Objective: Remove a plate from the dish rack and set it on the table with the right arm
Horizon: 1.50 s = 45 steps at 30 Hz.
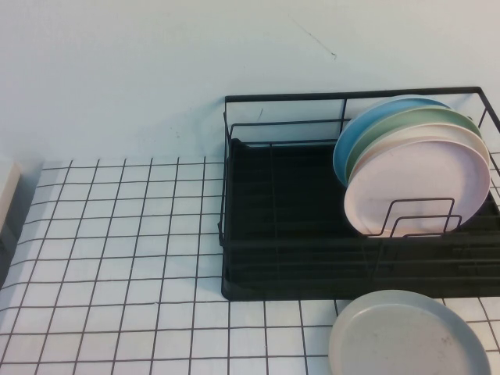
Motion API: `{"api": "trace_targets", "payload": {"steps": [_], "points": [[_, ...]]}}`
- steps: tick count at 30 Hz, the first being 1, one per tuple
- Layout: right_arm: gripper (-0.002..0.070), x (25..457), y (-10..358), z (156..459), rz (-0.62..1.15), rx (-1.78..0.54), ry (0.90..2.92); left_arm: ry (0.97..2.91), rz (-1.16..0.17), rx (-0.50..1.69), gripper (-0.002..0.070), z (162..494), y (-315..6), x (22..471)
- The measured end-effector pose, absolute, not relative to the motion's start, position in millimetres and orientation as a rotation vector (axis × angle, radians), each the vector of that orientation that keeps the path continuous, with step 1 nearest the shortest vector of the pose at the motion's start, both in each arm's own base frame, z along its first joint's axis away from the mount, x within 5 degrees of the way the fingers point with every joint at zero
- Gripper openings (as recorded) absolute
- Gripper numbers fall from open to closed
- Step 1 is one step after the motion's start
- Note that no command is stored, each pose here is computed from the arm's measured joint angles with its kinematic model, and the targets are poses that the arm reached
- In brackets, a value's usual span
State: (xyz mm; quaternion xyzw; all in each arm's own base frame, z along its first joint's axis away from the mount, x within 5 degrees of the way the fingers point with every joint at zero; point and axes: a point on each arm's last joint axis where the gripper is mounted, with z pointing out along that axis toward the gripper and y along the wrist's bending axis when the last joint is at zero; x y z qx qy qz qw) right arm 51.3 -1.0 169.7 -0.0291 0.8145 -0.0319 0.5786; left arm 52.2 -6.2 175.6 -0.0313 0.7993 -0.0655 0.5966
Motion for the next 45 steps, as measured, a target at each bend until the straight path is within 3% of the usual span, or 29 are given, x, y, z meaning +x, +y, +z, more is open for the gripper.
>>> {"api": "trace_targets", "payload": {"steps": [45], "points": [[-0.0003,51.9,-1.3,170.7,-0.085,-0.073,1.888,1.855,-0.155,-0.077,-0.0003,175.6,-6.2,52.2]]}}
